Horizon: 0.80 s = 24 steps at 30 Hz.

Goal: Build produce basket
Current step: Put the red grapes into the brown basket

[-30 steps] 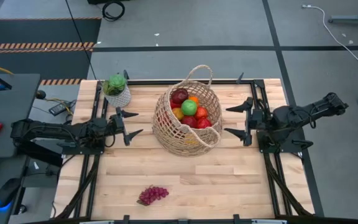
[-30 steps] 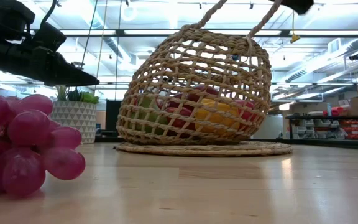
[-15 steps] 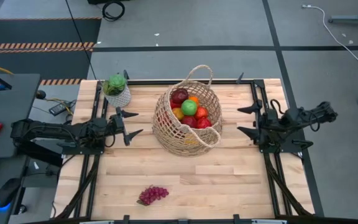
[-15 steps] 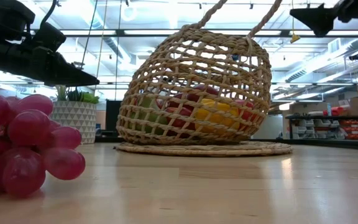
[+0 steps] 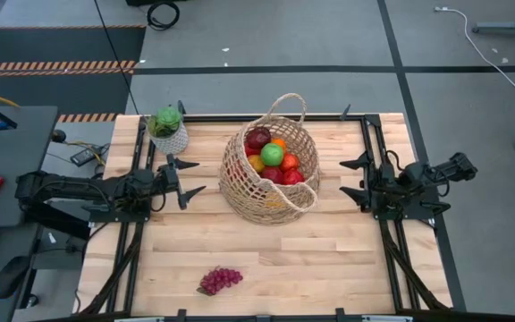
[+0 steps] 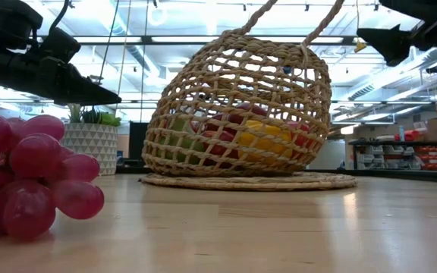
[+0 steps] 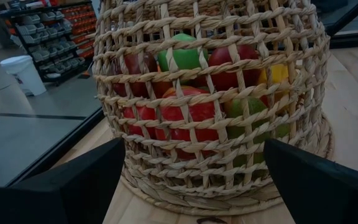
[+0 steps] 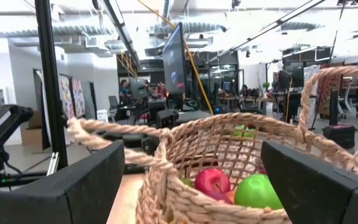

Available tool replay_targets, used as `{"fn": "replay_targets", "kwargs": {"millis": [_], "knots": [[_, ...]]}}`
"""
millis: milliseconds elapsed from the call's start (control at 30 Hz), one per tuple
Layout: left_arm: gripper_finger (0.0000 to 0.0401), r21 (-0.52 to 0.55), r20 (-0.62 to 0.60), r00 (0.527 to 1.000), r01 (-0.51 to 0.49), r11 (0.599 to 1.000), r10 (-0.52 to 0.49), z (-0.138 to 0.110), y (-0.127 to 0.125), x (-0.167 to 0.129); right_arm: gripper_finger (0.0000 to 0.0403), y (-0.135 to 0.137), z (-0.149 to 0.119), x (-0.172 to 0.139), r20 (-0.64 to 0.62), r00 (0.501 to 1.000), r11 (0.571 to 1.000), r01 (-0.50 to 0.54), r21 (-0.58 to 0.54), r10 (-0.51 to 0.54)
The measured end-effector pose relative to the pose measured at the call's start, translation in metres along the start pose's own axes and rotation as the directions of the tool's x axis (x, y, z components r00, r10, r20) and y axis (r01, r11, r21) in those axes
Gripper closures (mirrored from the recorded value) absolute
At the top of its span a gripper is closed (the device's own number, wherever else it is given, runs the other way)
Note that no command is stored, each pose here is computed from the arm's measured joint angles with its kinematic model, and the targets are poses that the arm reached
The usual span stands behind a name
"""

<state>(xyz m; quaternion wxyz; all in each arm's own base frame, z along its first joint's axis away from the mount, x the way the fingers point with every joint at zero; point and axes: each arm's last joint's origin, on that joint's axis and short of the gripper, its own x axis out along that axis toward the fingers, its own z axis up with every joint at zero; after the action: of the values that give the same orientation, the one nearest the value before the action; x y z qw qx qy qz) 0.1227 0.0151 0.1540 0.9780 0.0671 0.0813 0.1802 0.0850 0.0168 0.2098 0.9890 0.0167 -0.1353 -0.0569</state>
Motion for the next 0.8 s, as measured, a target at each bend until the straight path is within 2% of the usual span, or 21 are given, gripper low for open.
{"fn": "replay_targets", "kwargs": {"millis": [167, 800], "knots": [[0.0011, 0.000, 0.000, 1.000, 0.000, 1.000, 0.000, 0.000, 0.000, 0.000, 0.0031, 0.002, -0.019, 0.000, -0.007, 1.000, 1.000, -0.005, -0.004, 0.005], [0.0011, 0.000, 0.000, 1.000, 0.000, 1.000, 0.000, 0.000, 0.000, 0.000, 0.0043, 0.000, -0.019, 0.000, -0.016, 0.999, 0.999, 0.032, 0.018, -0.032]]}}
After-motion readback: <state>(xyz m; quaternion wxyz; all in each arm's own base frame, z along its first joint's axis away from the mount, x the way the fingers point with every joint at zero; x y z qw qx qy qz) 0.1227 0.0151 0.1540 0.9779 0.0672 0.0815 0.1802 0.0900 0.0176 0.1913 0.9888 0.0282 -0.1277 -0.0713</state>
